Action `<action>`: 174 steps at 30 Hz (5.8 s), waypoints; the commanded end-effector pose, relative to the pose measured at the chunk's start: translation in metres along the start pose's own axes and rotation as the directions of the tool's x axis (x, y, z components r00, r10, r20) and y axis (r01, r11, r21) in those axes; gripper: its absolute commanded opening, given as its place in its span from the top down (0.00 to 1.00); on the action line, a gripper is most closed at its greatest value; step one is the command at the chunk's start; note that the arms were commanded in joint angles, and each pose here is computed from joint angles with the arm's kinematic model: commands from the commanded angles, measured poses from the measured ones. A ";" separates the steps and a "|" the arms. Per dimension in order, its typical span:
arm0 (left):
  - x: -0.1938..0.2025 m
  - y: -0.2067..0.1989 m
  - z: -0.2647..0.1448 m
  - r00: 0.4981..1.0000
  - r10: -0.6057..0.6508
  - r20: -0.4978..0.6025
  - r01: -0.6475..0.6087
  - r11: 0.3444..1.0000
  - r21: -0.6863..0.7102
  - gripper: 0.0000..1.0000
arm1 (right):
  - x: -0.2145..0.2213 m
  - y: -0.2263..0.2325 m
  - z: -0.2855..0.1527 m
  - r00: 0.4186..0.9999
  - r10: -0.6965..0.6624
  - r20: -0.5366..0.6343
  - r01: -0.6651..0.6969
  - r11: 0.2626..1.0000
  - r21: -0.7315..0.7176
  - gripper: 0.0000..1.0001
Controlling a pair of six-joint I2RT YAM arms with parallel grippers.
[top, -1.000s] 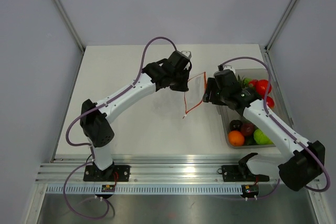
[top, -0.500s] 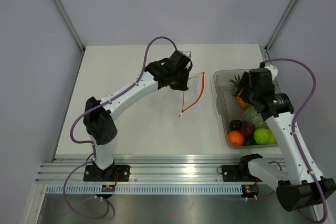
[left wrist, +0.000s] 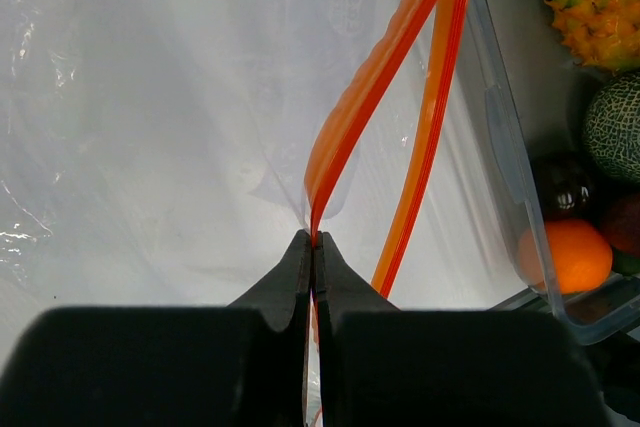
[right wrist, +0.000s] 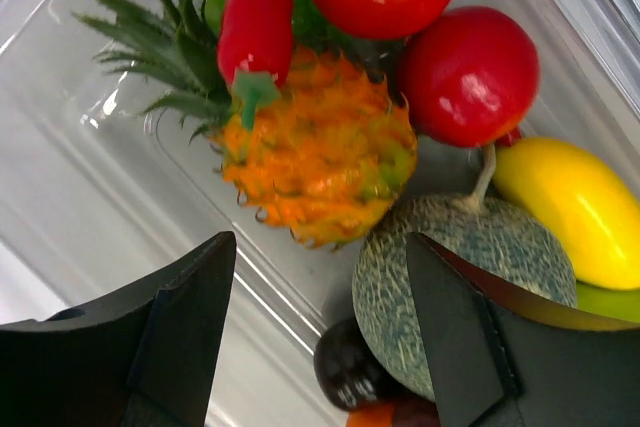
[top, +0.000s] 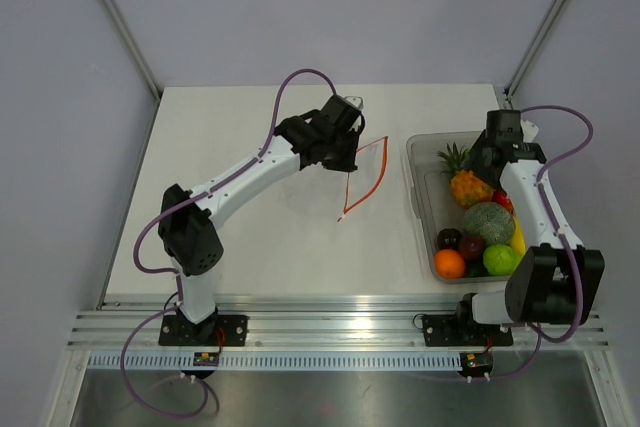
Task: Place the food in the zip-top bag and seal the zipper
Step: Pick up the fake vegetable from the bin, then place the fake vegetable in the zipper food storage bag.
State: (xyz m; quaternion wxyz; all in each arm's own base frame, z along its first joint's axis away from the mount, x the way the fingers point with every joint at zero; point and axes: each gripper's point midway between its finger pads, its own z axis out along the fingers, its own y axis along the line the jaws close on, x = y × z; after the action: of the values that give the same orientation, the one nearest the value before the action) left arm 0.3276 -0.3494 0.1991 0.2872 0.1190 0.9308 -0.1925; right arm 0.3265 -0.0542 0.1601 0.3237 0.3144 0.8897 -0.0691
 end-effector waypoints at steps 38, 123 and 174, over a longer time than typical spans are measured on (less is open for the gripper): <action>-0.017 -0.006 0.000 0.999 -0.005 0.040 0.002 0.999 0.051 1.00 | -0.053 0.030 0.067 0.999 -0.050 0.010 0.050 0.998 0.044 0.46; -0.054 -0.061 -0.027 0.998 -0.061 0.005 0.056 0.945 0.323 1.00 | 0.037 0.104 -0.260 0.977 -0.160 -0.143 -0.060 0.441 -0.896 1.00; -0.049 -0.037 -0.058 0.990 -0.143 -0.005 0.134 0.917 0.377 1.00 | 0.050 0.164 -0.176 0.955 -0.295 -0.025 0.192 0.682 -0.706 0.22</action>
State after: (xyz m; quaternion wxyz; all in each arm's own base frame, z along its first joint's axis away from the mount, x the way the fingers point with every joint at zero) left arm 0.3280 -0.3639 0.2564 0.2280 0.1005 0.8958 -0.3681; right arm 0.3008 0.1427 0.2654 0.3327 0.0660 0.9184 0.2035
